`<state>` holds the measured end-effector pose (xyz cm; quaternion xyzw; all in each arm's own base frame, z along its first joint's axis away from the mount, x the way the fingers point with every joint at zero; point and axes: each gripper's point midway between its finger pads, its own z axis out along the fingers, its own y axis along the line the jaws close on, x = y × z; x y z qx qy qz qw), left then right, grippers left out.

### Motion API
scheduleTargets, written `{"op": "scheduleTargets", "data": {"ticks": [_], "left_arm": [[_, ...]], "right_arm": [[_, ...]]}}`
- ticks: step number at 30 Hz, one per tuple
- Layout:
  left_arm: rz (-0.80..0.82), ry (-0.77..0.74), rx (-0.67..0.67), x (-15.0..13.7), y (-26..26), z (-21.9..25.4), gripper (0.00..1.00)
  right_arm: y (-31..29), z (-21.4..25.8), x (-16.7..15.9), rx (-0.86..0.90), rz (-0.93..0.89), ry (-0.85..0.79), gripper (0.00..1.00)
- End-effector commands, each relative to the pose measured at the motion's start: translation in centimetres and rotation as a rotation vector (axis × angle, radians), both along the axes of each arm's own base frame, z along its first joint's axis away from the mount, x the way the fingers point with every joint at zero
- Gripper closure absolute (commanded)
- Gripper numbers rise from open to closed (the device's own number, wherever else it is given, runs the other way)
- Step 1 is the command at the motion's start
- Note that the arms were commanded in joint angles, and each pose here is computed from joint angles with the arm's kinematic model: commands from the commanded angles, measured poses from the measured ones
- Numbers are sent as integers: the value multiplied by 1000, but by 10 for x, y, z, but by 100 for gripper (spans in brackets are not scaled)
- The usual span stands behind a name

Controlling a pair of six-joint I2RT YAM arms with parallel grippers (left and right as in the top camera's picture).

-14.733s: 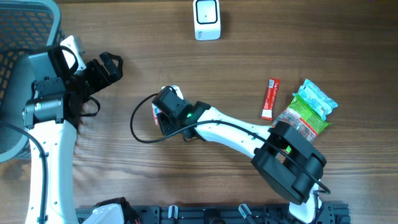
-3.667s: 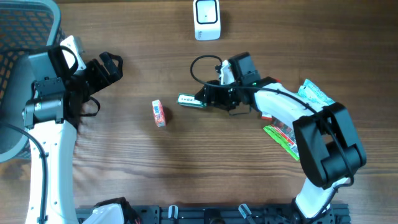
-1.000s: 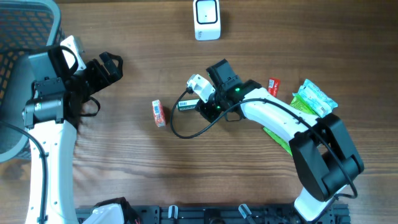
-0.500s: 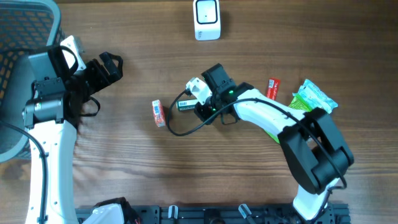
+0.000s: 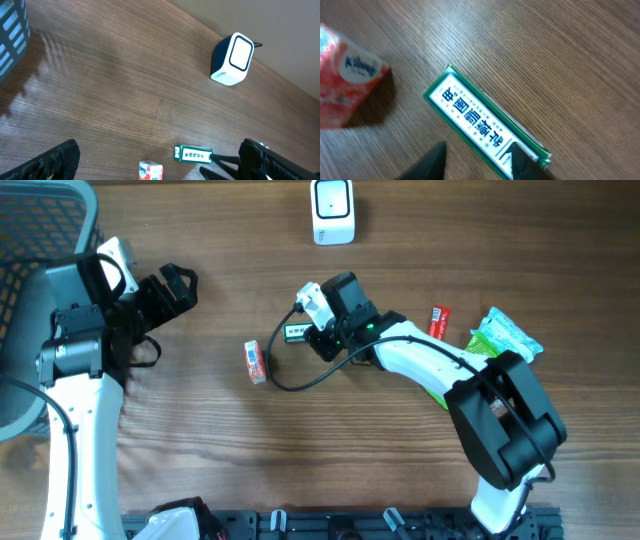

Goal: Scan the item barcode

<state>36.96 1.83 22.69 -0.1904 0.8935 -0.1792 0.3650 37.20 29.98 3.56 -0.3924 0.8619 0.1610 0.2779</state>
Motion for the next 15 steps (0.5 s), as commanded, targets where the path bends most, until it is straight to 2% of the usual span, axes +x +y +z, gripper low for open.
{"op": "scheduleTargets", "data": {"ticks": [1,3,5,8,15], "left_arm": [[-3,-15,19,3,3,5,0],[-3,-15,19,3,3,5,0],[-3,-15,19,3,3,5,0],[-3,-15,19,3,3,5,0],[-3,-15,19,3,3,5,0]], "right_arm": [[4,32,13,-38,90,-139,20],[6,49,12,-61,193,-222,1],[-3,47,6,-225,442,-358,0],[-13,28,-4,-356,655,-401,4],[-13,9,11,-361,666,-429,9]]}}
